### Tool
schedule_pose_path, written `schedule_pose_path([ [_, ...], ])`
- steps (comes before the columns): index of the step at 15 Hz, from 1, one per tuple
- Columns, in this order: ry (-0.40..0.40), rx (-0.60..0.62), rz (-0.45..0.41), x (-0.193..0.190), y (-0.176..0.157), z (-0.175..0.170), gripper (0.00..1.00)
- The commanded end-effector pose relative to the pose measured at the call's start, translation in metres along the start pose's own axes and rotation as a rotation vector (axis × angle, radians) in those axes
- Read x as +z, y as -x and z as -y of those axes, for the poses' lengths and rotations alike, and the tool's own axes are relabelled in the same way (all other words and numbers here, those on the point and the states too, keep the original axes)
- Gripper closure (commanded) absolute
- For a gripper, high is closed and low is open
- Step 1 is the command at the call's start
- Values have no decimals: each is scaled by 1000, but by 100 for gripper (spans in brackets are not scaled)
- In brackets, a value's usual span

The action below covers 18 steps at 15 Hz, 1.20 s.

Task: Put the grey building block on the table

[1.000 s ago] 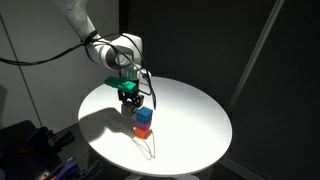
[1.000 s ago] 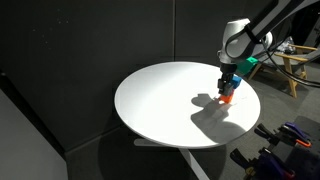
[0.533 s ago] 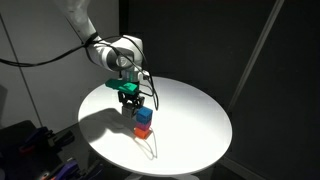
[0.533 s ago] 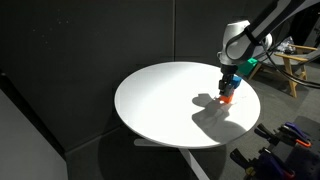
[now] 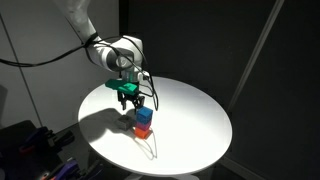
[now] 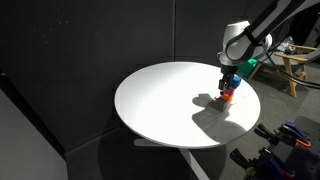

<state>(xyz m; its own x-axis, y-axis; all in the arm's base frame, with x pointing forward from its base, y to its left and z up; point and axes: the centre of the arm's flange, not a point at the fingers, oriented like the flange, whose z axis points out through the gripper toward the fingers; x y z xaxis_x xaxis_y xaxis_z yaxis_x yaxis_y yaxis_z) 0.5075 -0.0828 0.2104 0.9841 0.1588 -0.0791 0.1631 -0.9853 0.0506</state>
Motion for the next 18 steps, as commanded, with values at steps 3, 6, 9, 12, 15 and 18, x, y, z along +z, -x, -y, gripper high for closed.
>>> schedule_pose_path([
  [3, 0, 0, 0, 0, 0, 0, 26],
  [6, 0, 0, 0, 0, 0, 0, 26],
  [9, -3, 10, 1, -1, 0, 0, 0],
  [12, -3, 20, -1, -2, 1, 0, 0],
  [15, -3, 35, -3, -5, 1, 1, 0],
  [18, -8, 55, -6, -11, 2, 1, 0],
])
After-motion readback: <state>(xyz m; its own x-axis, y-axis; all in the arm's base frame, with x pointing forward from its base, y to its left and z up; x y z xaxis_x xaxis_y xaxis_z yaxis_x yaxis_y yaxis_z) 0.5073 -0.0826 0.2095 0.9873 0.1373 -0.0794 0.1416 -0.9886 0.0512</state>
